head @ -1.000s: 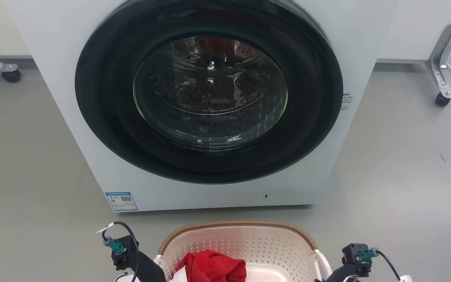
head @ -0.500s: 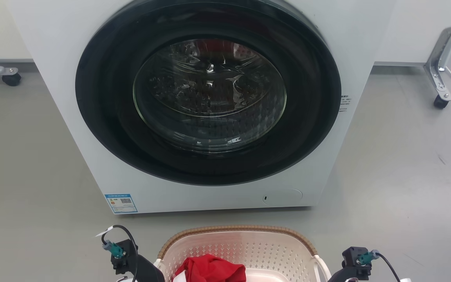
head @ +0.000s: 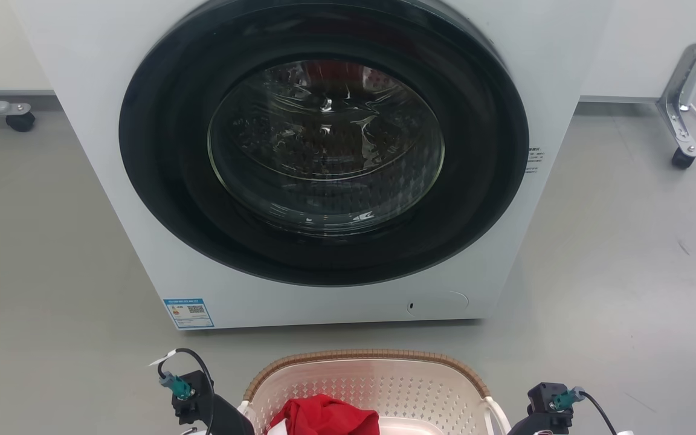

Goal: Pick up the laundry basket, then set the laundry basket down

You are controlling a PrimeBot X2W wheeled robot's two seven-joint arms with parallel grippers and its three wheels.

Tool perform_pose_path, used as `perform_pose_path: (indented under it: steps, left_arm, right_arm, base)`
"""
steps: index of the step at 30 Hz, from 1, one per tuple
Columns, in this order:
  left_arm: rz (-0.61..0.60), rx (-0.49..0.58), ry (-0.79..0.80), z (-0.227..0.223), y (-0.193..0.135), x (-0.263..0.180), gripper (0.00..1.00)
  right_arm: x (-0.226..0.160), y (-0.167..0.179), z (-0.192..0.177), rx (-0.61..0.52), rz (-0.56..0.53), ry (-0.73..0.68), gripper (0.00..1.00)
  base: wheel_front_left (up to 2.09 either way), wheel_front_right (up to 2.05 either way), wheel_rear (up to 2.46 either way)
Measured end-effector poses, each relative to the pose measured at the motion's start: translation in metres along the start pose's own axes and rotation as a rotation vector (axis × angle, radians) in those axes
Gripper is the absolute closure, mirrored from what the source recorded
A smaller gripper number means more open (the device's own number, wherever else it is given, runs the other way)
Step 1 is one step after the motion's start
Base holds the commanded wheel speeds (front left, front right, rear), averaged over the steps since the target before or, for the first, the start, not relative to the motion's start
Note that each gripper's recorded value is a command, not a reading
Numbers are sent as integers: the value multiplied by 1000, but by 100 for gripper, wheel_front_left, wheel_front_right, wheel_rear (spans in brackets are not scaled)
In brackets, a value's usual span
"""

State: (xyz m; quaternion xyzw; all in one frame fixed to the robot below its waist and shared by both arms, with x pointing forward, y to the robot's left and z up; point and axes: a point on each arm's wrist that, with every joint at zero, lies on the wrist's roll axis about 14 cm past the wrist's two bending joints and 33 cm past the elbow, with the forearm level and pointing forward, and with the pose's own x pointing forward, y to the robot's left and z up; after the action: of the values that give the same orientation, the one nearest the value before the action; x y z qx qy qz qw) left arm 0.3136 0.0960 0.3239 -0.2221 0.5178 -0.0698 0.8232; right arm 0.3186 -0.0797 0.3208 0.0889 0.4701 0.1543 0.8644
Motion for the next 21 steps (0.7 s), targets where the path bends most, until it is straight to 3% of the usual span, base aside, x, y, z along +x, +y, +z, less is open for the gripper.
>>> perform_pose_path:
  steps: [21]
  left_arm:
    - [8,12,-11,0,3,0,100]
  right_arm:
    - [1,3,-3,20,10,15,100]
  base:
    - [0,0,0]
